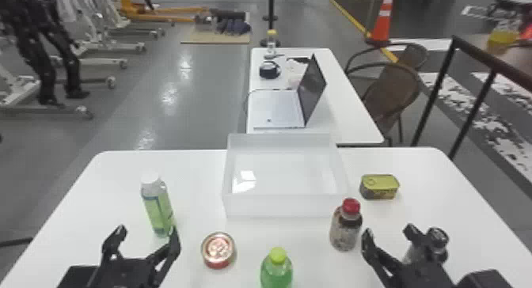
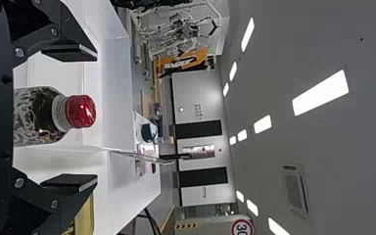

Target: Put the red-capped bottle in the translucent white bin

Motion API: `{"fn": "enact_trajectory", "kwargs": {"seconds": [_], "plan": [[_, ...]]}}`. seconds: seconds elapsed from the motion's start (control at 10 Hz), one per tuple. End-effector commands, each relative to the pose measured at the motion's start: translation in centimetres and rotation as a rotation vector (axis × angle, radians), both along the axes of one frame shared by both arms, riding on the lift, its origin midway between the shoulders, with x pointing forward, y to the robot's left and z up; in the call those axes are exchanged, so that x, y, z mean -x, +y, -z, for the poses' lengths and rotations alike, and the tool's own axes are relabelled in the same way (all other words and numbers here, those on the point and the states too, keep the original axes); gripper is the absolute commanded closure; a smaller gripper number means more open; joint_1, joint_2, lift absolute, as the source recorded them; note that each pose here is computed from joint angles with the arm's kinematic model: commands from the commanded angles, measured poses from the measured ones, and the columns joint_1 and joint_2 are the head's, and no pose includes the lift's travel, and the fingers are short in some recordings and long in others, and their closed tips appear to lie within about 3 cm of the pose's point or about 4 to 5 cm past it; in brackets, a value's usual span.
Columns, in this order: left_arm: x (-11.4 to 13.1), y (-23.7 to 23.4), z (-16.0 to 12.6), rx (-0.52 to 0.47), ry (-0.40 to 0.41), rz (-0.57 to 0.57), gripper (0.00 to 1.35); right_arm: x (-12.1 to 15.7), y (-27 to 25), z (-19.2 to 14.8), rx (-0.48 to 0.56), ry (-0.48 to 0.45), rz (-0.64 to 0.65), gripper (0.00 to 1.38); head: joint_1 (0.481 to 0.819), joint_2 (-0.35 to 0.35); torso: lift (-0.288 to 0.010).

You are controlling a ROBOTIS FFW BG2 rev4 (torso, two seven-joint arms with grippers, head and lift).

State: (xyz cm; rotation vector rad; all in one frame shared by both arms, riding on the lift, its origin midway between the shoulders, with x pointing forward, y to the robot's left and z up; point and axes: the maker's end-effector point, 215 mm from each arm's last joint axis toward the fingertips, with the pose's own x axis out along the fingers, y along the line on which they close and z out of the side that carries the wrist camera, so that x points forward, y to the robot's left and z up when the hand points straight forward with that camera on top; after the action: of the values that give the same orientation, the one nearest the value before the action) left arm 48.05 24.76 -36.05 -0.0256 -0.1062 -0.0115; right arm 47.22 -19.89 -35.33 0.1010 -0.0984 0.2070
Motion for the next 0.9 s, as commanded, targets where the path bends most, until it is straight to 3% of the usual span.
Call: {"fn": "enact_trajectory", "kwargs": {"seconds": [0.0,0.8], "plan": [[0.0,-0.1,0.0,0.003,-0.001,0.0,0.25,0.2,-0.2,0.1,0.013,0.014,0.019,0.38,0.549,0.0,-0.1],[0.1,0.0,0.0,0.002,-0.002,-0.003,0.25,0.6,-1.2,2.3,0.006,0.086,0.091,0.33,0.549,0.0,-0.1]]}}
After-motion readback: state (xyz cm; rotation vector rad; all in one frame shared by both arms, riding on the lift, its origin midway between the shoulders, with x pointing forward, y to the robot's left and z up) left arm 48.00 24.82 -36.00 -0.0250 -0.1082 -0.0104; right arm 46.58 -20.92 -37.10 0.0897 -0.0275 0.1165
